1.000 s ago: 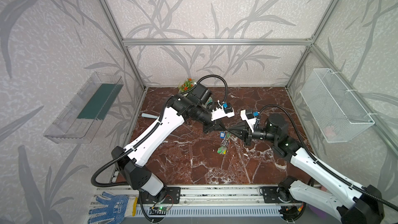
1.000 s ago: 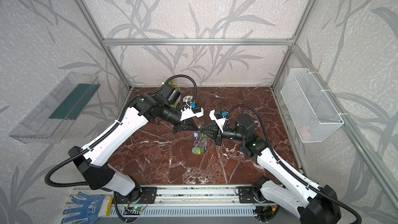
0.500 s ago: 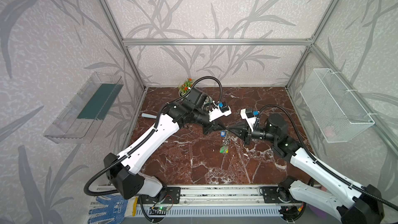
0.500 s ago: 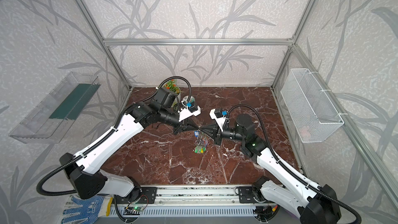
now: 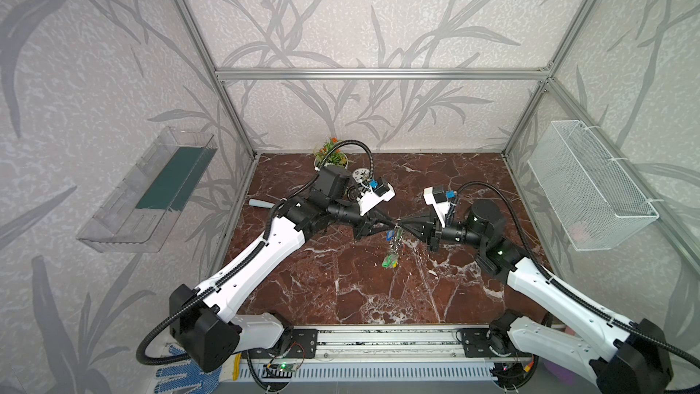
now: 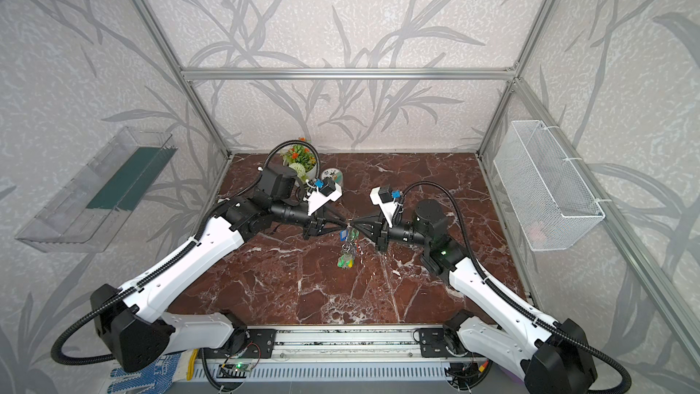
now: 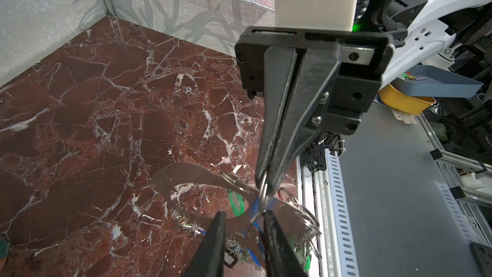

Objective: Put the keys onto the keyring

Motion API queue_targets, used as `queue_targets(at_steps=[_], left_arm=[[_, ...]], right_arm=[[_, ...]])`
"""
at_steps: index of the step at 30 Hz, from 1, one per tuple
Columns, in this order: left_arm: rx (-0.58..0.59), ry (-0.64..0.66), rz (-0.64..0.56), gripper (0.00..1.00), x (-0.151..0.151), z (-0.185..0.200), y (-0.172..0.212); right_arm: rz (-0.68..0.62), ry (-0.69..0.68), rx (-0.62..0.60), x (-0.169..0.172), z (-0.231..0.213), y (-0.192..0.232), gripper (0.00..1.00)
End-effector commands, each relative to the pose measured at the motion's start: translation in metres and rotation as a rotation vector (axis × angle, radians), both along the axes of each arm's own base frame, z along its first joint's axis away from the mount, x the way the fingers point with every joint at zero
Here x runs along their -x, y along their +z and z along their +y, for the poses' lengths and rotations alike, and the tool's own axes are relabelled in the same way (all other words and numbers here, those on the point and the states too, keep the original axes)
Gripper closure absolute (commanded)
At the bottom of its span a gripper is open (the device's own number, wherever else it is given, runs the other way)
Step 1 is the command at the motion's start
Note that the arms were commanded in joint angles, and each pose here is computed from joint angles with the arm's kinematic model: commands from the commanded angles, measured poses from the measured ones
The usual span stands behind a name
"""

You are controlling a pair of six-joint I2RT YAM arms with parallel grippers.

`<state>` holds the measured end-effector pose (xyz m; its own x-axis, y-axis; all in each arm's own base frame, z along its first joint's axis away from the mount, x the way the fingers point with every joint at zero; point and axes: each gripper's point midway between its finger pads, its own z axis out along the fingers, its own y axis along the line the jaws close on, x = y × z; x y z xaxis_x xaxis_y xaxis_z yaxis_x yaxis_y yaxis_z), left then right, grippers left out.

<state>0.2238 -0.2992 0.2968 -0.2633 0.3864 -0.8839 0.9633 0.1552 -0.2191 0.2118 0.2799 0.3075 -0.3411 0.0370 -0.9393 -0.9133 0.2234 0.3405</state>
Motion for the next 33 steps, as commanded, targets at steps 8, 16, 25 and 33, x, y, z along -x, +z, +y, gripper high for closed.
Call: queue_targets(at_steps=[8, 16, 25, 33], left_arm=[[0.046, -0.025, 0.013, 0.71, 0.002, -0.008, 0.003], [0.038, -0.047, 0.042, 0.72, 0.004, -0.015, -0.005], [0.079, -0.032, 0.033, 0.83, 0.003, -0.017, 0.001], [0.065, 0.005, 0.007, 1.0, -0.004, -0.015, 0.002]], right_arm=[[-0.079, 0.021, -0.071, 0.003, -0.001, 0.025, 1.0], [-0.078, 0.017, -0.077, 0.001, -0.001, 0.026, 1.0], [-0.068, 0.013, -0.072, -0.001, 0.0, 0.021, 1.0], [-0.067, 0.018, -0.067, 0.003, -0.002, 0.017, 1.0]])
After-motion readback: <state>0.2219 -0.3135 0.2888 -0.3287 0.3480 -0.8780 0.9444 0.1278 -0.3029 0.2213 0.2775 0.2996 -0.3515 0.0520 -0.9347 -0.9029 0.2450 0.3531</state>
